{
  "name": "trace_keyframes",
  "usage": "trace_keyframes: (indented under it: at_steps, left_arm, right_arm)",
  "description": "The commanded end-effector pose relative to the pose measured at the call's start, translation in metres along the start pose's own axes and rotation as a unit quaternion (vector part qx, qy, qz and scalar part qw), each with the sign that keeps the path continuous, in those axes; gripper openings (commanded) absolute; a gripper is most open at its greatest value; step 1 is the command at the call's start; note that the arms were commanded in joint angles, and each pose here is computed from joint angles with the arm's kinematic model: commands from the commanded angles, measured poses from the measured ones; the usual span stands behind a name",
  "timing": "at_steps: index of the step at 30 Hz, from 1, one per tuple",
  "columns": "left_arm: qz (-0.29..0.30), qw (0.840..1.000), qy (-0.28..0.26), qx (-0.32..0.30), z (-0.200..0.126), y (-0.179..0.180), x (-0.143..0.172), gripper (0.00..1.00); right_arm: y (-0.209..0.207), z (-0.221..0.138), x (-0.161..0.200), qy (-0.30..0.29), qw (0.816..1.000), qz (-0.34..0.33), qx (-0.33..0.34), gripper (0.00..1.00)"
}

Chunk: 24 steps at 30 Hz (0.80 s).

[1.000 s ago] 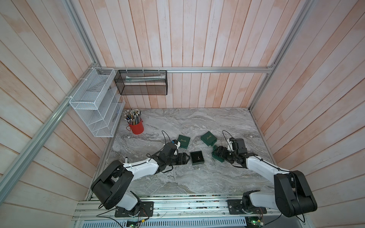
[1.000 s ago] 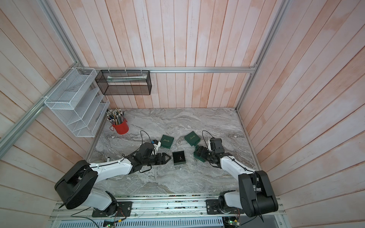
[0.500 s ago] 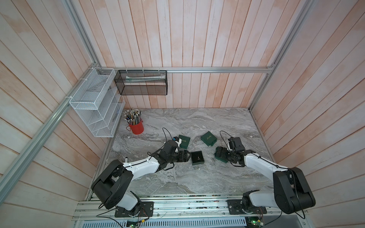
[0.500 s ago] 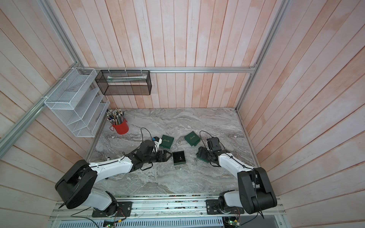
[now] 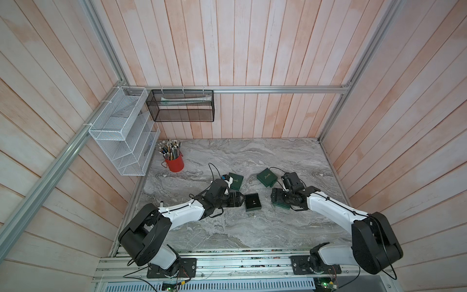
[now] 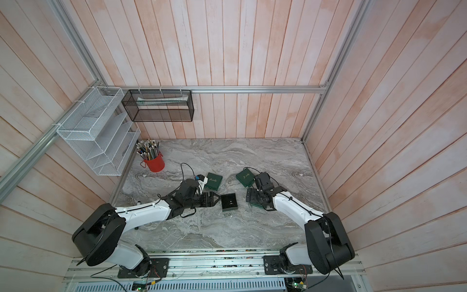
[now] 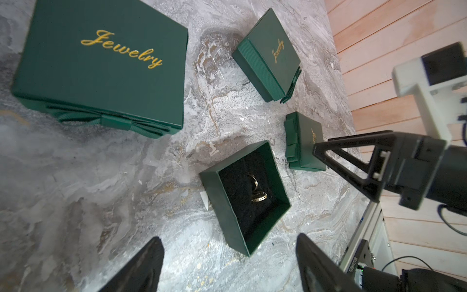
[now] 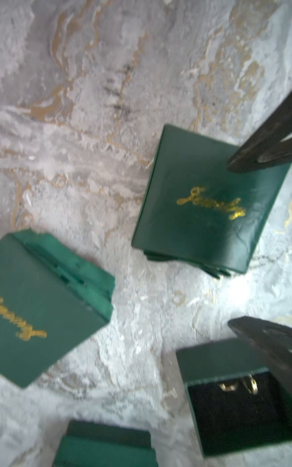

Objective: Take the rings out of the lift-off lid box
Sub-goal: Place the lid at the center of the board, then pick up the jewelry box from the center of the board.

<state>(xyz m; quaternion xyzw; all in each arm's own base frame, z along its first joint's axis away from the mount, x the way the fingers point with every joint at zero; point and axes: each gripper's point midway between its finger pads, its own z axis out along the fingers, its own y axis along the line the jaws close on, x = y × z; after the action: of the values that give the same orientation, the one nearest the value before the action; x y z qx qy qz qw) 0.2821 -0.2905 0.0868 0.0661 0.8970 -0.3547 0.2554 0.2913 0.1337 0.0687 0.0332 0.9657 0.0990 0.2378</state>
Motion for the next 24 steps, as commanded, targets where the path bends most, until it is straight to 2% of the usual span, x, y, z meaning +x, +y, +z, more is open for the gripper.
trace_keyframes:
  at_steps: [1, 3, 5, 7, 10, 12, 16, 20, 24]
  left_arm:
    - [0.002, 1.0, -0.005, 0.002, 0.004, -0.001, -0.004, 0.83]
    - [0.0, 1.0, -0.004, 0.003, 0.005, 0.0, -0.003, 0.82]
    - [-0.002, 1.0, -0.002, 0.004, 0.006, 0.0, -0.002, 0.81]
    - [-0.004, 1.0, -0.001, 0.005, 0.007, 0.001, -0.001, 0.8]
    - [-0.01, 1.0, -0.004, 0.01, 0.007, 0.001, 0.0, 0.79]
    - [-0.012, 1.0, -0.001, 0.009, 0.008, 0.002, 0.002, 0.79]
    - [-0.015, 1.0, 0.002, 0.001, 0.01, 0.007, 0.004, 0.79]
    - [-0.019, 1.0, 0.002, -0.001, 0.01, 0.009, 0.006, 0.78]
    - [-0.021, 1.0, 0.004, -0.002, 0.009, 0.011, 0.009, 0.78]
  right_arm:
    - [0.039, -0.02, -0.013, -0.024, 0.998, -0.009, -0.063, 0.77]
    - [0.063, -0.025, -0.013, -0.031, 0.994, -0.01, -0.108, 0.65]
    - [0.084, -0.026, -0.01, -0.027, 0.989, -0.018, -0.142, 0.61]
    - [0.096, -0.023, -0.007, -0.018, 0.989, -0.031, -0.146, 0.53]
    - [0.104, -0.013, -0.001, -0.001, 0.99, -0.054, -0.13, 0.47]
    - [0.113, -0.009, 0.004, 0.011, 0.989, -0.066, -0.134, 0.4]
    - [0.123, -0.001, 0.009, 0.026, 0.988, -0.079, -0.132, 0.37]
    - [0.123, 0.006, 0.014, 0.042, 0.988, -0.087, -0.119, 0.29]
    - [0.123, 0.01, 0.018, 0.051, 0.988, -0.088, -0.119, 0.26]
